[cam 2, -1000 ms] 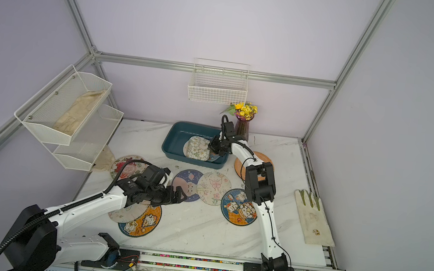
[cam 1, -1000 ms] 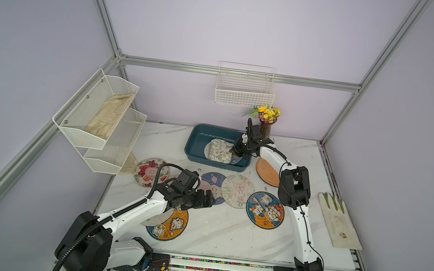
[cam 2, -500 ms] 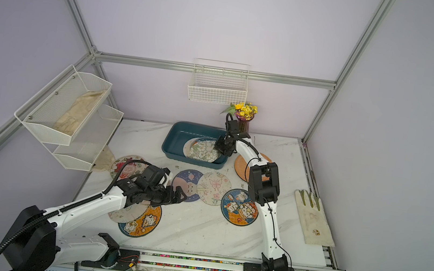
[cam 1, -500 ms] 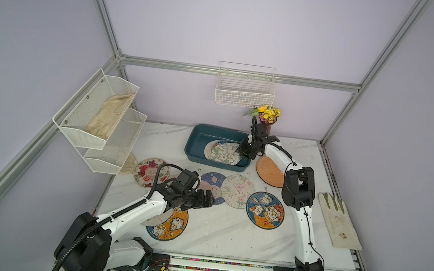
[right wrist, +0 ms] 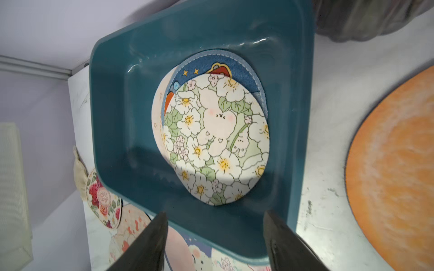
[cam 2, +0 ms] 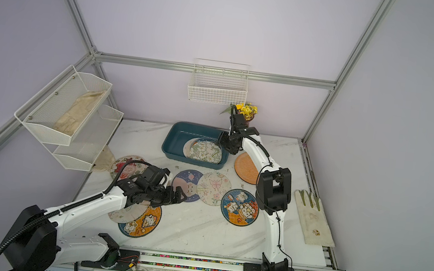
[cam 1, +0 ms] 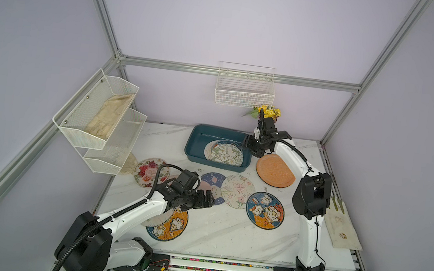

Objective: Put the coasters into the storage box
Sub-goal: Place the coaster in the storage box, then pick up the coaster from the center of the board.

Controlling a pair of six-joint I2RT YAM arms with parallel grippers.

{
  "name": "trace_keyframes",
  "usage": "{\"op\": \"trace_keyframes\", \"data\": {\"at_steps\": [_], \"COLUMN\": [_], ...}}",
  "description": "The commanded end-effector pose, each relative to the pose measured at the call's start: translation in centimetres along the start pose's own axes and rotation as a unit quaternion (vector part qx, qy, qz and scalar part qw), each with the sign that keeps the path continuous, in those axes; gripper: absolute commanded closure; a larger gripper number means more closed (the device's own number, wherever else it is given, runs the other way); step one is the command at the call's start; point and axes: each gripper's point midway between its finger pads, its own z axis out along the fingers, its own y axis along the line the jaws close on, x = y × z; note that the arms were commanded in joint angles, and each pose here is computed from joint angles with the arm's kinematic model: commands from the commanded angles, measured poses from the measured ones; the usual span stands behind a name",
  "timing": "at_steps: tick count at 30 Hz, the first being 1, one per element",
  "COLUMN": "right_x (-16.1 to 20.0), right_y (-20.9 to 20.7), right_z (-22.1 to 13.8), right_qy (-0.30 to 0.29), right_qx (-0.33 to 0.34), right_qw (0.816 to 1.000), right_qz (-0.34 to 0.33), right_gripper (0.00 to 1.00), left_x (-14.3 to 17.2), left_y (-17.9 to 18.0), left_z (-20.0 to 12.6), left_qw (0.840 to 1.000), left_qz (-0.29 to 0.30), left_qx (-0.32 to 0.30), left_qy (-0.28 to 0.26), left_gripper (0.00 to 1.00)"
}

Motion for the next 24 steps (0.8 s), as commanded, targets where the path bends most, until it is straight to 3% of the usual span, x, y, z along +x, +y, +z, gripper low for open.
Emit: {"op": "trace_keyframes", "data": {"at_steps": [1, 14, 19, 24], "right_x": [2.5, 13.0, 14.2, 14.0], "right_y": [-3.3, -17.4, -20.7, -21.8], "right_z": [-1.6, -4.9, -4.8, -3.7], "right_qy": [0.029, 0.112, 0.109, 0.106], "right_qx": [0.046, 0.195, 0.246, 0.247], "right_qw": [0.998, 0.974, 0.963, 0.963], "right_qz": [-0.022, -0.018, -0.015, -0.014], "right_gripper": [0.29, 0.24, 0.21, 0.18], "left_x": [0.0, 1.0, 1.4, 1.5], "left_y": [-0.4, -1.0, -0.9, -0.9], "left_z": [0.4, 1.4, 1.6, 1.8], "left_qw": [1.000, 1.000, 1.000, 1.000], "left_qz": [0.004, 0.006, 0.010, 0.010], "left_qx": [0.005, 0.015, 0.020, 0.022], "left_qy": [-0.001, 0.009, 0.007, 0.007], "left_gripper": [0.00, 0.00, 0.00, 0.00]}}
